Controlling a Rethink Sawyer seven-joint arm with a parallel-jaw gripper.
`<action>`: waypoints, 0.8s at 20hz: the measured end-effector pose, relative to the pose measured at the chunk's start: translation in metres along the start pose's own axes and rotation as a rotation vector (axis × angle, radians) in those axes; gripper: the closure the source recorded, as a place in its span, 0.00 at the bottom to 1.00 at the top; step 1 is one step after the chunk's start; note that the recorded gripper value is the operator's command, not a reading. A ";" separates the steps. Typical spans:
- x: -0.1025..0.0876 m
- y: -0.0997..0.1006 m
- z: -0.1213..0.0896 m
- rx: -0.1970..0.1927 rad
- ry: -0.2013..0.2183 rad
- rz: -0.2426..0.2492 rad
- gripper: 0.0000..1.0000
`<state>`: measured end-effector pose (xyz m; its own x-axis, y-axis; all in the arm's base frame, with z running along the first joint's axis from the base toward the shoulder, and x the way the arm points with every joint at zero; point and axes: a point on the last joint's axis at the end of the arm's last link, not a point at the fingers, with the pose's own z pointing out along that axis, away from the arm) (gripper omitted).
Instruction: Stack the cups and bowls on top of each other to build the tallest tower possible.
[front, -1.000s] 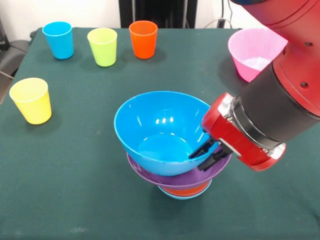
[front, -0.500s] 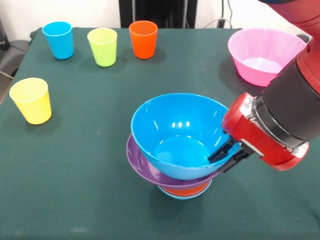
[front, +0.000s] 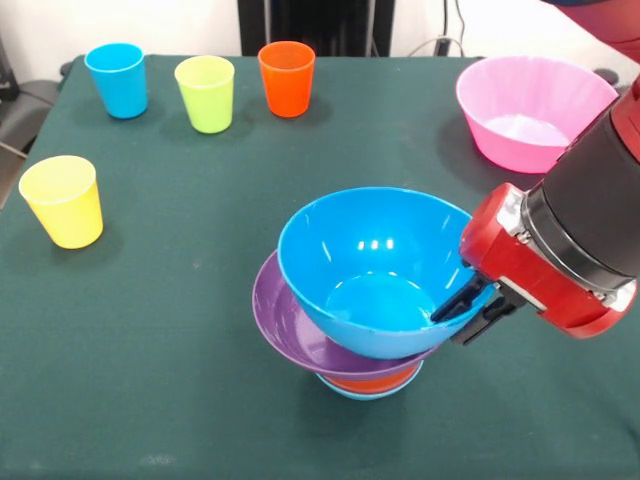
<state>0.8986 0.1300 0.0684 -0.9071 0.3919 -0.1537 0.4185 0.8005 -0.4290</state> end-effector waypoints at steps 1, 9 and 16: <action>0.000 0.000 0.000 0.000 0.000 -0.002 1.00; -0.003 -0.008 0.006 0.003 0.012 -0.008 1.00; -0.004 -0.012 0.010 0.011 0.025 -0.010 1.00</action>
<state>0.8962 0.1142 0.0656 -0.9098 0.3951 -0.1273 0.4088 0.7995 -0.4401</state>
